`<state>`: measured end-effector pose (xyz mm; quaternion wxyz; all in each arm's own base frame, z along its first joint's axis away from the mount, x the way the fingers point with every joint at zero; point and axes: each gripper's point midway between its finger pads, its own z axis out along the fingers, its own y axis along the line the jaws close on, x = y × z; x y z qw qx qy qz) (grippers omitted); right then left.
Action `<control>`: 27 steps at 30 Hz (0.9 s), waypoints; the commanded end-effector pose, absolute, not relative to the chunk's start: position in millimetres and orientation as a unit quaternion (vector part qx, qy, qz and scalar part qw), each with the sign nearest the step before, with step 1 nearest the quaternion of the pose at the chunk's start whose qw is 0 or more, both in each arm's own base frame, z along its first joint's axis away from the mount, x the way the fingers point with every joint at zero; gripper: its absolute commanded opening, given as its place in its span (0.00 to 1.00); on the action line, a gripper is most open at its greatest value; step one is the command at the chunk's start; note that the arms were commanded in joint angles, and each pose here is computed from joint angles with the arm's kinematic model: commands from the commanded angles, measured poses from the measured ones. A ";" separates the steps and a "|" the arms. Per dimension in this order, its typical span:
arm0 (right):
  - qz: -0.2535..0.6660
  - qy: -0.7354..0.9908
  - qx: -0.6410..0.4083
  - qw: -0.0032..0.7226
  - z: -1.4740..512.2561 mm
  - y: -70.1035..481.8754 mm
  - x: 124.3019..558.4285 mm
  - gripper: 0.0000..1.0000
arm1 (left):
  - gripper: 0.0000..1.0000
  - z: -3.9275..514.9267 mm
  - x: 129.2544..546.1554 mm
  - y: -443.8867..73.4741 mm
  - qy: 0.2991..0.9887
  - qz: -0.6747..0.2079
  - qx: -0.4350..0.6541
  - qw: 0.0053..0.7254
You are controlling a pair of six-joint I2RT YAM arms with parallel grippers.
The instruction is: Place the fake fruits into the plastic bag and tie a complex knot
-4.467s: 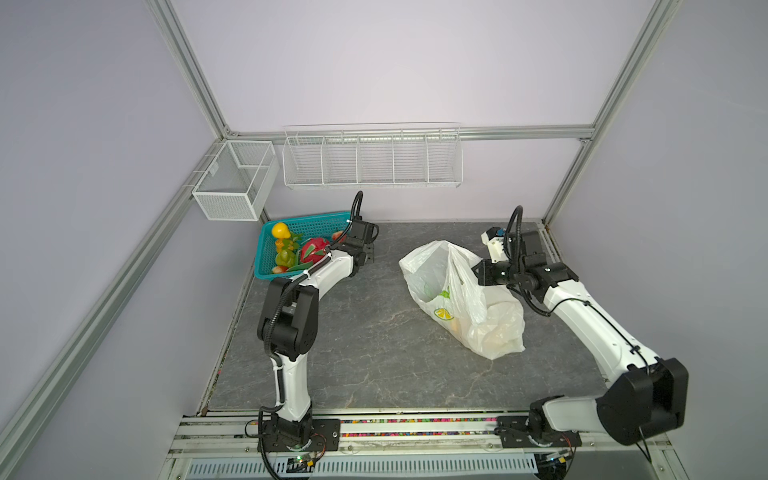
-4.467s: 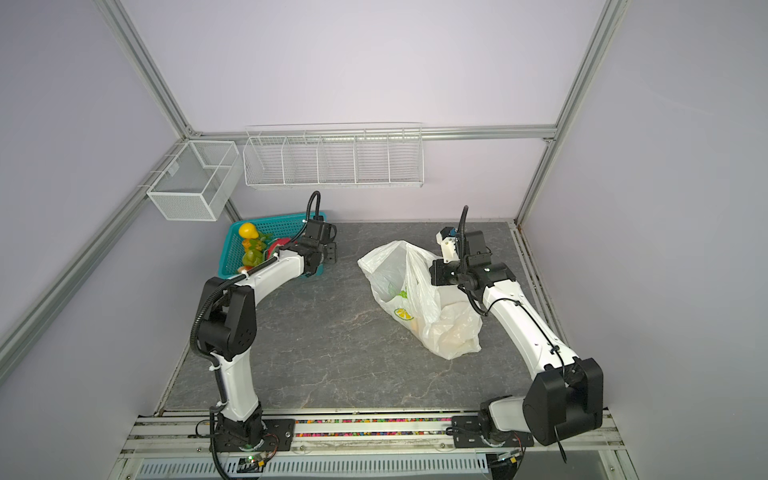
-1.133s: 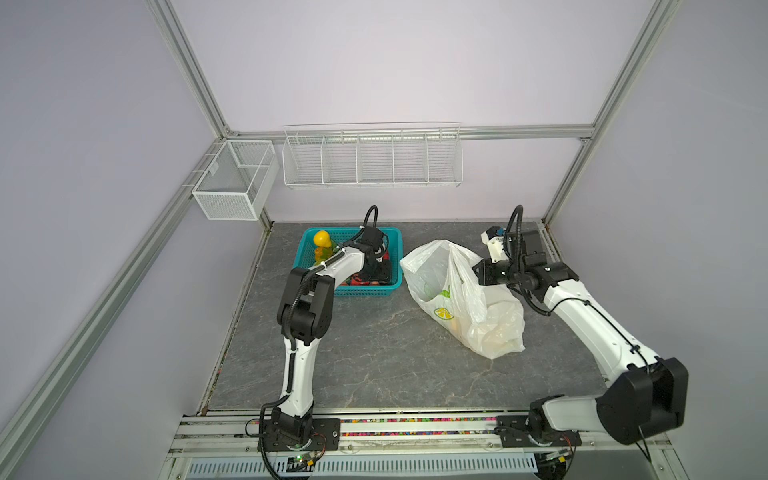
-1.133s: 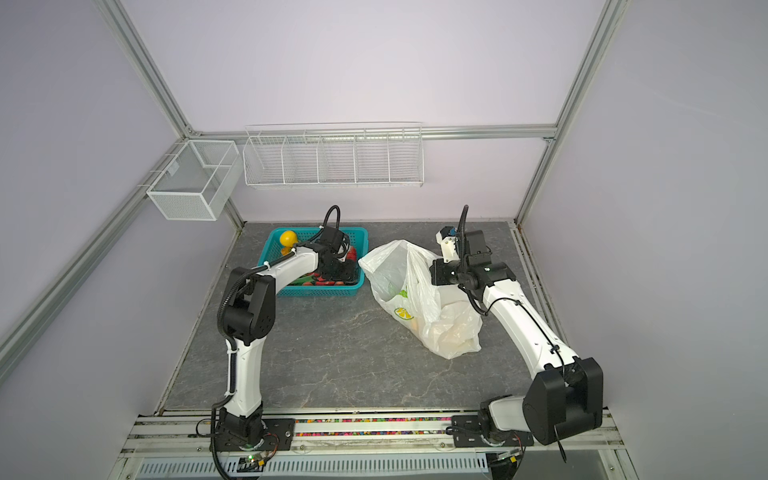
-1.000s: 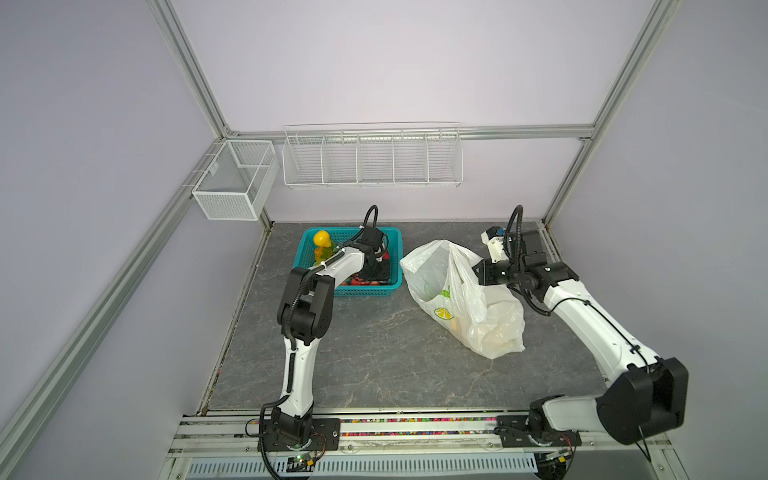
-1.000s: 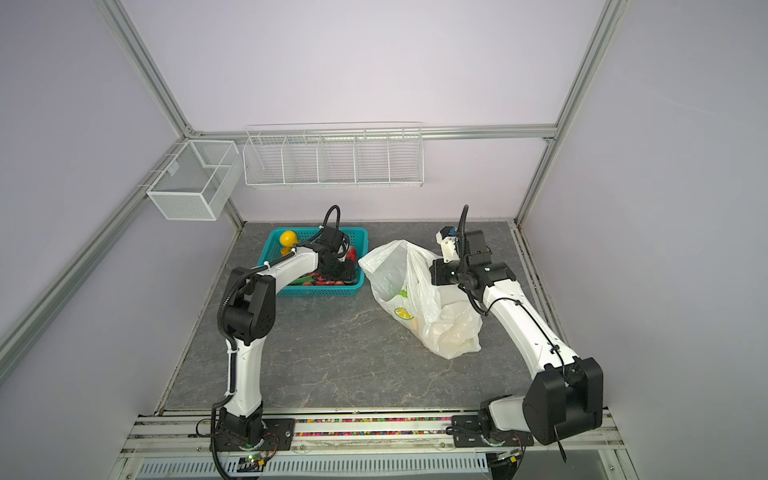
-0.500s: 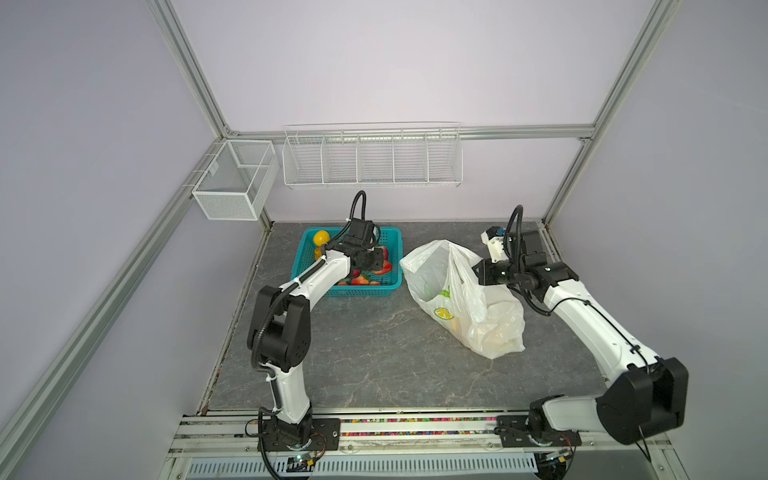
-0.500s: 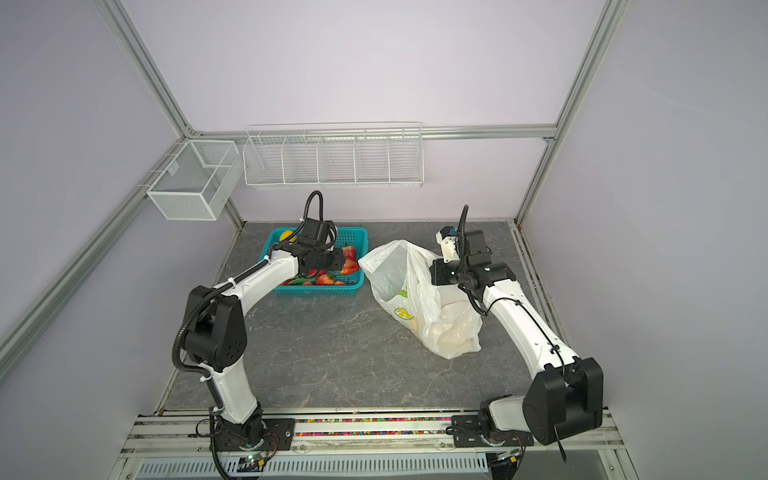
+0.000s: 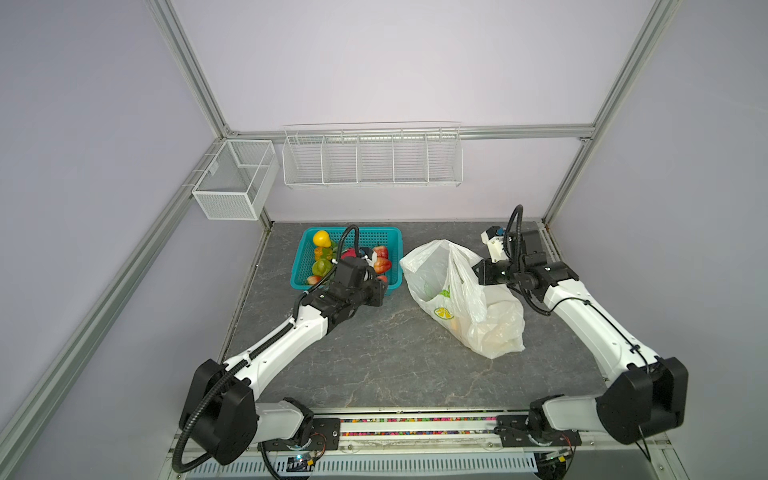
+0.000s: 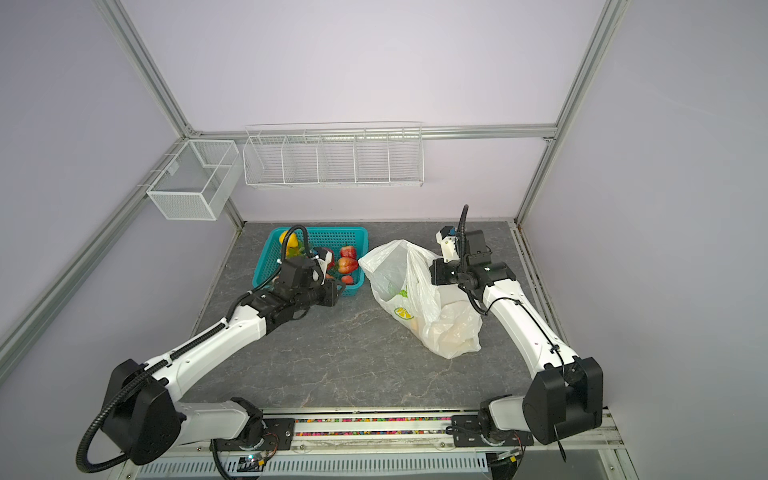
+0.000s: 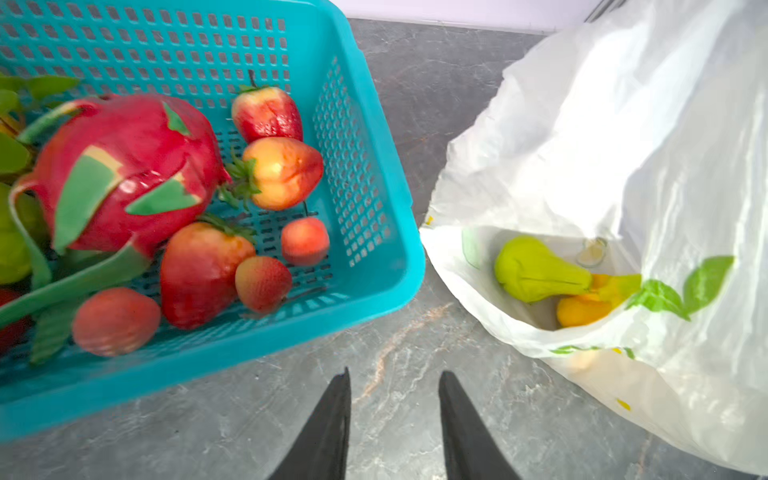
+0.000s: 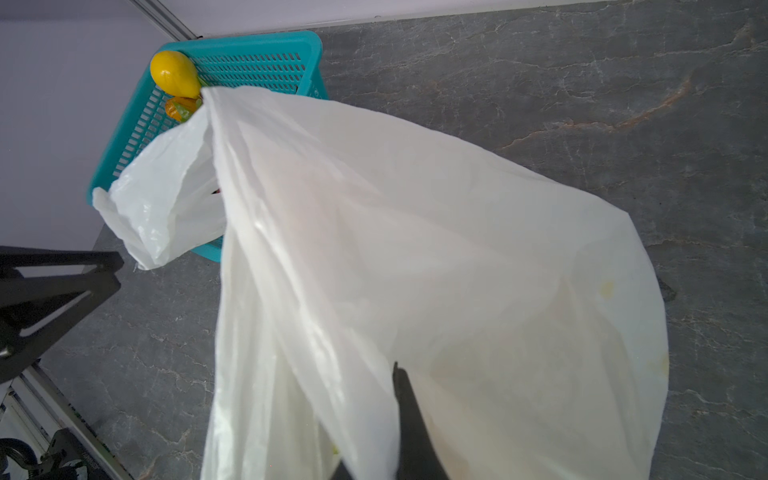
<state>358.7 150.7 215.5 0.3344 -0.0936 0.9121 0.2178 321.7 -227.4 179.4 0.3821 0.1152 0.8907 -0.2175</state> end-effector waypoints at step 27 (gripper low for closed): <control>0.217 0.908 -0.100 0.344 217.1 148.7 359.4 0.09 | 0.59 82.1 434.8 -232.2 0.968 -0.098 0.139 0.182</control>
